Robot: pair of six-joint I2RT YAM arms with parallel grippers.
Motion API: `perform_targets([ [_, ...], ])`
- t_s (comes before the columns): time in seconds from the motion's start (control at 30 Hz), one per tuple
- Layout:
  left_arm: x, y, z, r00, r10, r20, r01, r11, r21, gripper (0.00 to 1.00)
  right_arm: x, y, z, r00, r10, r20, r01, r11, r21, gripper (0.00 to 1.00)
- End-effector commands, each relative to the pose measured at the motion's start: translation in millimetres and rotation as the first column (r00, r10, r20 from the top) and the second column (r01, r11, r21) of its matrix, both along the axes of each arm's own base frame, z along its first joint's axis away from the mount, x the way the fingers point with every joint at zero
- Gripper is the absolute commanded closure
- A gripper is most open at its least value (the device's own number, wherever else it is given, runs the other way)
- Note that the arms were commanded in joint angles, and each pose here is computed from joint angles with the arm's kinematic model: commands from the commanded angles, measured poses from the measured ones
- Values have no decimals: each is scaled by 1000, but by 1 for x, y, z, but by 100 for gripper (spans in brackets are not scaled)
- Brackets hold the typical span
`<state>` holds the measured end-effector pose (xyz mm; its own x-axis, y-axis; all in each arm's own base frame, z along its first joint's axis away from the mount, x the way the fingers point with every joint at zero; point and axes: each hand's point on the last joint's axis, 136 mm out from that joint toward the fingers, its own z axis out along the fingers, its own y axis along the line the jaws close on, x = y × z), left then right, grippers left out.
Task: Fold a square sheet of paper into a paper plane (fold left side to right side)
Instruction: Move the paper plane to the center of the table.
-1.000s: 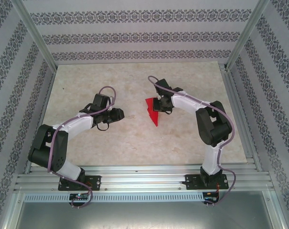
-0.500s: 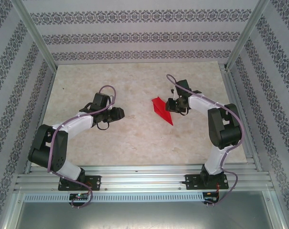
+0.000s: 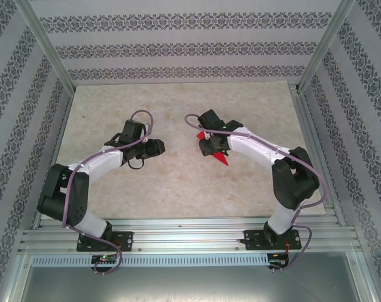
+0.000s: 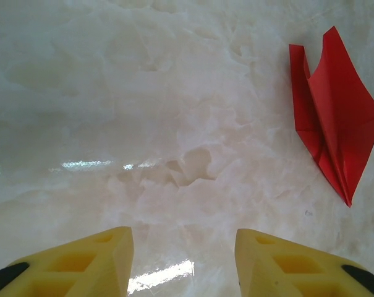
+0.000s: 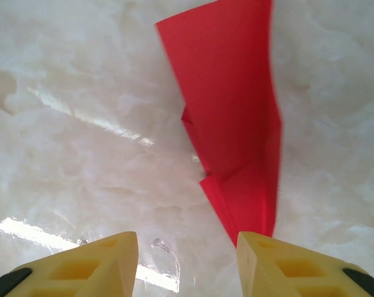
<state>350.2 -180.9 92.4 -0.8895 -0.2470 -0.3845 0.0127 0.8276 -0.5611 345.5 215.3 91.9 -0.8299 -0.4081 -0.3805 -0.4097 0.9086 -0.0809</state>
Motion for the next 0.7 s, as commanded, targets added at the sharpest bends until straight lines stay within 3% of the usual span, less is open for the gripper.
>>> perform_targets([
  [0.0,5,4,3,1000,6,14,-7,1000,18,51,3,-12,-20,999,28,-25,-32,983,-179,53],
  [0.23,4,4,2,1000,9,10,-9,1000,12,51,15,-15,-40,999,29,-44,-40,966,-257,50],
  [0.67,4,4,0,1000,4,0,-4,1000,19,50,21,-25,-60,997,19,-76,-41,955,-295,48],
])
